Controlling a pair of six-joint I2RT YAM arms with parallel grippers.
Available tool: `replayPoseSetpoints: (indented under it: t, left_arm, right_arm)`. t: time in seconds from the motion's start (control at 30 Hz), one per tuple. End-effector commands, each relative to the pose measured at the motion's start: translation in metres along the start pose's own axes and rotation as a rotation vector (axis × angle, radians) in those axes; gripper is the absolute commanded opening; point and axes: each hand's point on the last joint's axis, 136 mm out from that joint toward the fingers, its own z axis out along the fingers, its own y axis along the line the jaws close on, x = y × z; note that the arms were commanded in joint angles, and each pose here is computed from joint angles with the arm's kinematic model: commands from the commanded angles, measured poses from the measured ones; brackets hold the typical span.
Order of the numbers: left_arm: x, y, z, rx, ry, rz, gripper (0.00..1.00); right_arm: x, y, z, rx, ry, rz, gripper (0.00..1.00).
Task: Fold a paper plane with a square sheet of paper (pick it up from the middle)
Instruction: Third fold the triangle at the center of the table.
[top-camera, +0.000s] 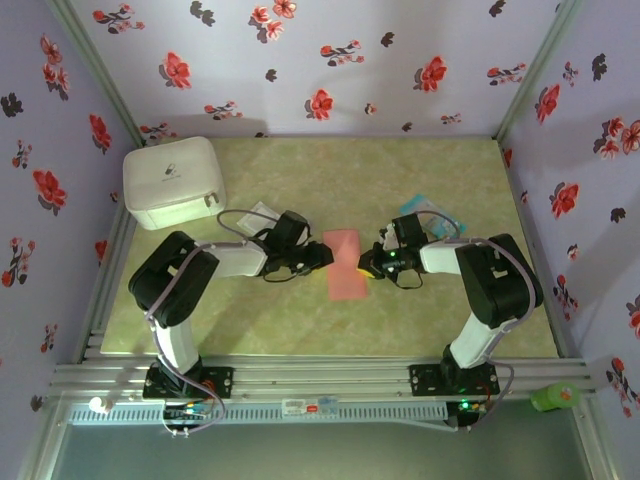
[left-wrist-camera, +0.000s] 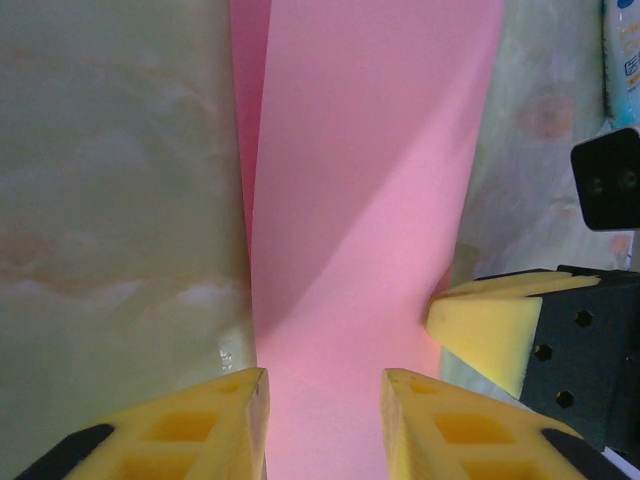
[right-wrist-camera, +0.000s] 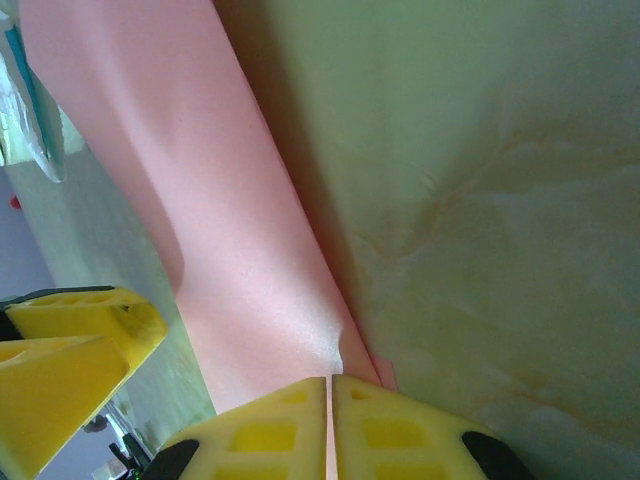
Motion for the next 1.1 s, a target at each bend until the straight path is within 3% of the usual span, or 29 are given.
replayPoseSetpoints:
  t: [0.0,0.3,0.53,1.07]
  left_arm:
    - [0.004,-0.001,0.007,-0.005,0.025,-0.023,0.35]
    - [0.01,0.012,0.005,-0.077,0.038,-0.024,0.36]
    - [0.01,0.005,0.009,-0.047,0.045,-0.027,0.31]
    - [0.014,0.008,0.015,-0.04,0.069,-0.039,0.31]
  right_arm:
    - [0.014,-0.042,0.003,0.142,0.011,0.084,0.11]
    - [0.013,-0.041,0.0,0.151,0.001,0.082,0.11]
    - [0.015,-0.045,0.002,0.152,0.007,0.089,0.11]
    - [0.015,-0.044,0.002,0.146,0.004,0.091,0.11]
